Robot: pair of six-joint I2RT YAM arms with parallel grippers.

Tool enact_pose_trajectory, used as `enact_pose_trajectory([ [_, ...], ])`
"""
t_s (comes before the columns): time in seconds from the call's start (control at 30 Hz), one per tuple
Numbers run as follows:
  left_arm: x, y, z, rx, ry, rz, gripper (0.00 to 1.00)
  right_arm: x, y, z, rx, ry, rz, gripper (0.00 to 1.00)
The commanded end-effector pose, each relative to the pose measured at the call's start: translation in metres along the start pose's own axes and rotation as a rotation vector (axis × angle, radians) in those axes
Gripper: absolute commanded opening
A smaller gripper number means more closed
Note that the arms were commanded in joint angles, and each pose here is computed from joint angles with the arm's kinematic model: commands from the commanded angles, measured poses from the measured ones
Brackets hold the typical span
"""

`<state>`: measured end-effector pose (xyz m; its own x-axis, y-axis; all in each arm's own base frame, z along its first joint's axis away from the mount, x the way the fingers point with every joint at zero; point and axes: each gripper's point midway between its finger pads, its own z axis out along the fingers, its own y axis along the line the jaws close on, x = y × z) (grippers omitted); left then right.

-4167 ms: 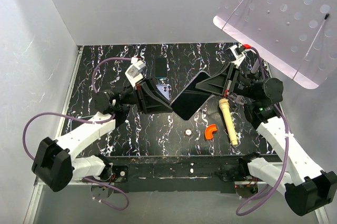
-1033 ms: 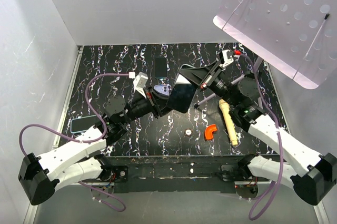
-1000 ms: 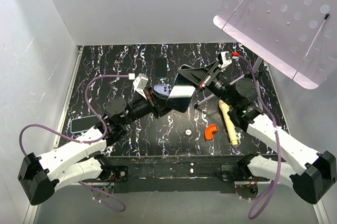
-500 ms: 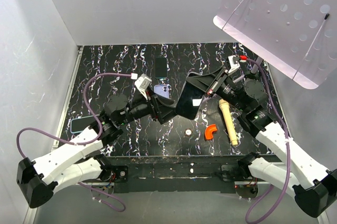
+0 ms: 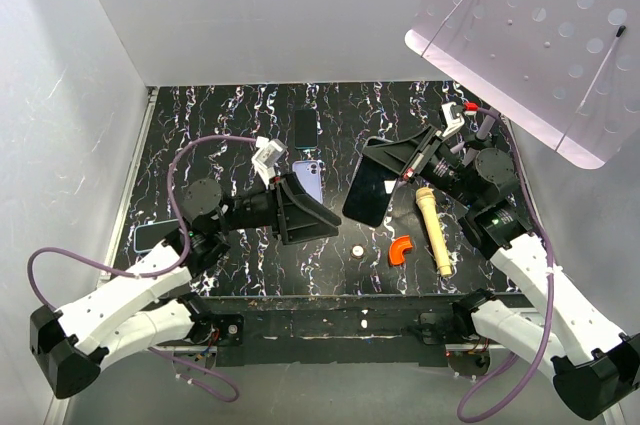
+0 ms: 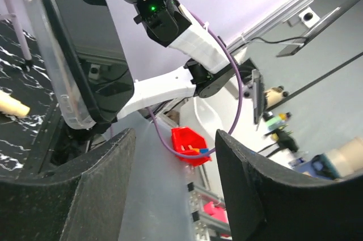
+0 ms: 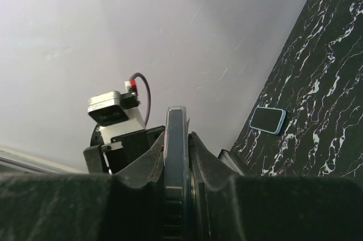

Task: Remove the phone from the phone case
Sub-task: Remove the phone case from the phone.

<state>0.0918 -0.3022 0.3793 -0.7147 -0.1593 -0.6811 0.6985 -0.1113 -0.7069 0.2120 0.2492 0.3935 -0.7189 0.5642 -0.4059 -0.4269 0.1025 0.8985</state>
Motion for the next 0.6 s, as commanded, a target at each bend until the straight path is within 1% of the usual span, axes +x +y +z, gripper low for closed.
enact_pose_trajectory([
  [0.0, -0.01, -0.017, 0.003, 0.143, -0.073, -0.183, 0.55, -0.012, 0.042, -0.006, -0.116, -0.042, -0.039, 0.01],
  [0.1, -0.007, -0.007, 0.006, 0.121, -0.075, -0.198, 0.54, -0.012, 0.041, -0.006, -0.115, -0.04, -0.034, 0.01],
  [0.3, -0.003, 0.01, 0.008, 0.079, -0.091, -0.229, 0.55, -0.011, 0.044, -0.005, -0.13, -0.032, -0.021, 0.01],
  [0.43, -0.009, 0.015, 0.011, 0.077, -0.126, -0.255, 0.54, -0.01, 0.042, -0.005, -0.127, -0.032, -0.016, 0.01],
  [0.57, -0.01, 0.027, 0.016, 0.032, -0.13, -0.275, 0.54, -0.009, 0.044, -0.007, -0.135, -0.031, -0.012, 0.01],
])
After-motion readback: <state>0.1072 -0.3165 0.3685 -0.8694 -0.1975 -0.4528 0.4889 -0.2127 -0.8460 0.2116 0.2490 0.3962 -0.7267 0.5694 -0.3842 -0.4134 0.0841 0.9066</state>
